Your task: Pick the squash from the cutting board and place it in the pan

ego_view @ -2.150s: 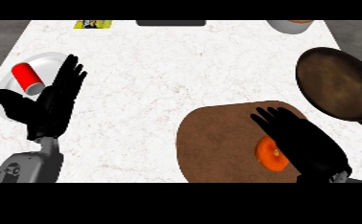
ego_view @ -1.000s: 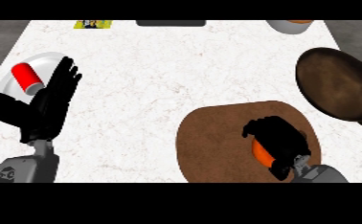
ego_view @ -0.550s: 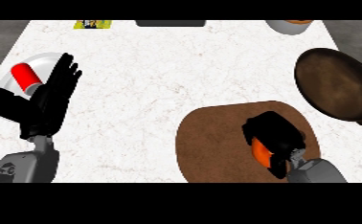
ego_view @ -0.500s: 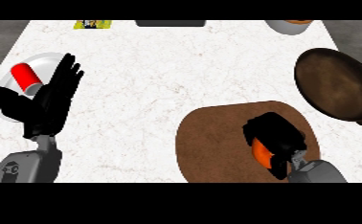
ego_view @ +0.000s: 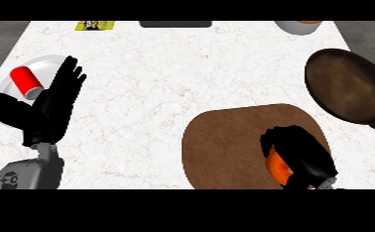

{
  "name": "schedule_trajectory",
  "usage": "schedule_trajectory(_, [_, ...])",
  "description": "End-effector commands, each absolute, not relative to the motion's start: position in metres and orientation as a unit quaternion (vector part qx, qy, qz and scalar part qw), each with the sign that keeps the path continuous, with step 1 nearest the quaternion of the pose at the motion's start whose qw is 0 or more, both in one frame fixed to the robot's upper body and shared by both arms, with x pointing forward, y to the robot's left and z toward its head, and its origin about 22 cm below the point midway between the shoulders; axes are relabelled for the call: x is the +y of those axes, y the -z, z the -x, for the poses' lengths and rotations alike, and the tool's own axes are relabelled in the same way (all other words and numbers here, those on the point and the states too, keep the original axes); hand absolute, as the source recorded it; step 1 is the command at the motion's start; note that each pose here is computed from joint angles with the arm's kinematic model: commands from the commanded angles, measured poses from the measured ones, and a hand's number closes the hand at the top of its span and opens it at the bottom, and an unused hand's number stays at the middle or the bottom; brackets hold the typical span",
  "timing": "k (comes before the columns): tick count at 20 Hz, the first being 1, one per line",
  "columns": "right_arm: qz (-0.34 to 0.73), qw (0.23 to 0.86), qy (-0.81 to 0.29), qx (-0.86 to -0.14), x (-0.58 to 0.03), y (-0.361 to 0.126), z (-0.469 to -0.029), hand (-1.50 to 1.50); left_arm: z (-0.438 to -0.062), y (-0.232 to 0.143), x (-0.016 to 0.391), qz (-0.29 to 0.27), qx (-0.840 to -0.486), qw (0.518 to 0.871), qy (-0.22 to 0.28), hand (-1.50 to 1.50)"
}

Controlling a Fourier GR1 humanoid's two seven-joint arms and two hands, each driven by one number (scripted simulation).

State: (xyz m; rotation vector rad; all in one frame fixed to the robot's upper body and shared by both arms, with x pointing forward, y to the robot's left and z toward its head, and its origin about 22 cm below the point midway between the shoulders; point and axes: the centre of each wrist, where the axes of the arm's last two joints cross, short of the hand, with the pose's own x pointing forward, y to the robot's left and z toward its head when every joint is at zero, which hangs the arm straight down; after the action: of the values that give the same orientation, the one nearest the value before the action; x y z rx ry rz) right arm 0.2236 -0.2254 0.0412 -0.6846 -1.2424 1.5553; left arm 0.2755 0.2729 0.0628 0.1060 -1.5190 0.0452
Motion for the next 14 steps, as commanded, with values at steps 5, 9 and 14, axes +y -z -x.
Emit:
schedule_trajectory(5, [0.405, 0.408, -0.559, -0.597, -0.239, -0.102, -0.192, 1.5, -0.276, -0.045, 0.282, -0.049, -0.675, 0.736, -0.024, 0.0])
schedule_trajectory(9, [0.444, 0.363, -0.509, -0.642, -0.245, -0.155, -0.172, 1.5, -0.266, -0.047, 0.285, -0.056, -0.685, 0.726, -0.029, 0.0])
schedule_trajectory(14, [0.445, 0.391, -0.48, -0.647, -0.257, -0.188, -0.166, 1.5, -0.271, -0.069, 0.266, -0.049, -0.689, 0.723, -0.017, 0.0])
